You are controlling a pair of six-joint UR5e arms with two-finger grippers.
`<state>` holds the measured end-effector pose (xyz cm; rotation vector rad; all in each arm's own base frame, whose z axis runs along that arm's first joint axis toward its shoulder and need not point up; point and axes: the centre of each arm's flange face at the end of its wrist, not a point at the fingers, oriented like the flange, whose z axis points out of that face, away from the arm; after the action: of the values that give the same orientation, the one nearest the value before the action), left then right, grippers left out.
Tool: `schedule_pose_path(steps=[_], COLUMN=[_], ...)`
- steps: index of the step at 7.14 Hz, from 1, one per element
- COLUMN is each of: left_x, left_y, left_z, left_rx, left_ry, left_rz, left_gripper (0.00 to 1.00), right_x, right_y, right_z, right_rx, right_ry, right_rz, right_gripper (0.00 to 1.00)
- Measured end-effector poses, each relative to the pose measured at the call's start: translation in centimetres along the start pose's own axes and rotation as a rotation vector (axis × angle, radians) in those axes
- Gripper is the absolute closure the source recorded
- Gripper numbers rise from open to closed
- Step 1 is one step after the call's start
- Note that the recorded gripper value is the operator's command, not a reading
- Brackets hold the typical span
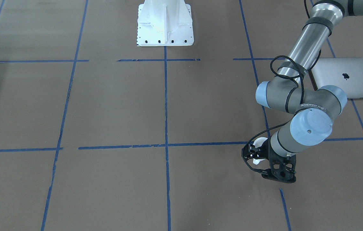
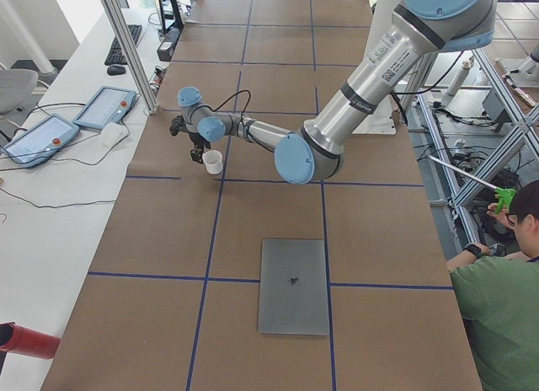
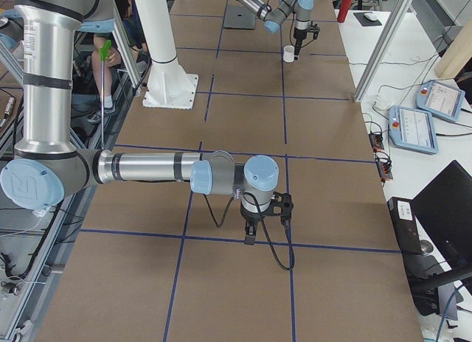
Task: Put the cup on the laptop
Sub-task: 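Lower the left gripper and close it on the white mug, then lift the mug with the left gripper and carry it toward the laptop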
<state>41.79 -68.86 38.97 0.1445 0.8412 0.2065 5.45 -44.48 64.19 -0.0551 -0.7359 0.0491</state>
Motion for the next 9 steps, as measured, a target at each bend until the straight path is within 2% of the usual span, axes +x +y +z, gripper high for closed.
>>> schedule_pose_path(steps=[1, 3, 4, 7, 9], left_x=[-0.3, -0.6, -0.5, -0.2, -1.8], left_y=[0.0, 0.1, 0.2, 0.0, -1.2], left_z=[0.5, 1.3, 1.4, 1.0, -2.4], left_rx=[0.005, 0.006, 0.005, 0.010, 0.035], left_ry=[-0.006, -0.009, -0.008, -0.005, 0.006], left_rz=[0.002, 0.004, 0.006, -0.034, -0.073], left_gripper=[0.38, 0.84, 1.00, 1.00, 1.00], right_x=[0.0, 0.0, 0.0, 0.0, 0.0], right_y=[0.0, 0.0, 0.0, 0.0, 0.0], right_z=[0.0, 0.0, 0.0, 0.0, 0.0], right_rx=[0.000, 0.000, 0.000, 0.000, 0.000], right_ry=[0.000, 0.000, 0.000, 0.000, 0.000], right_rz=[0.000, 0.000, 0.000, 0.000, 0.000], right_gripper=[0.00, 0.00, 0.00, 0.00, 0.00])
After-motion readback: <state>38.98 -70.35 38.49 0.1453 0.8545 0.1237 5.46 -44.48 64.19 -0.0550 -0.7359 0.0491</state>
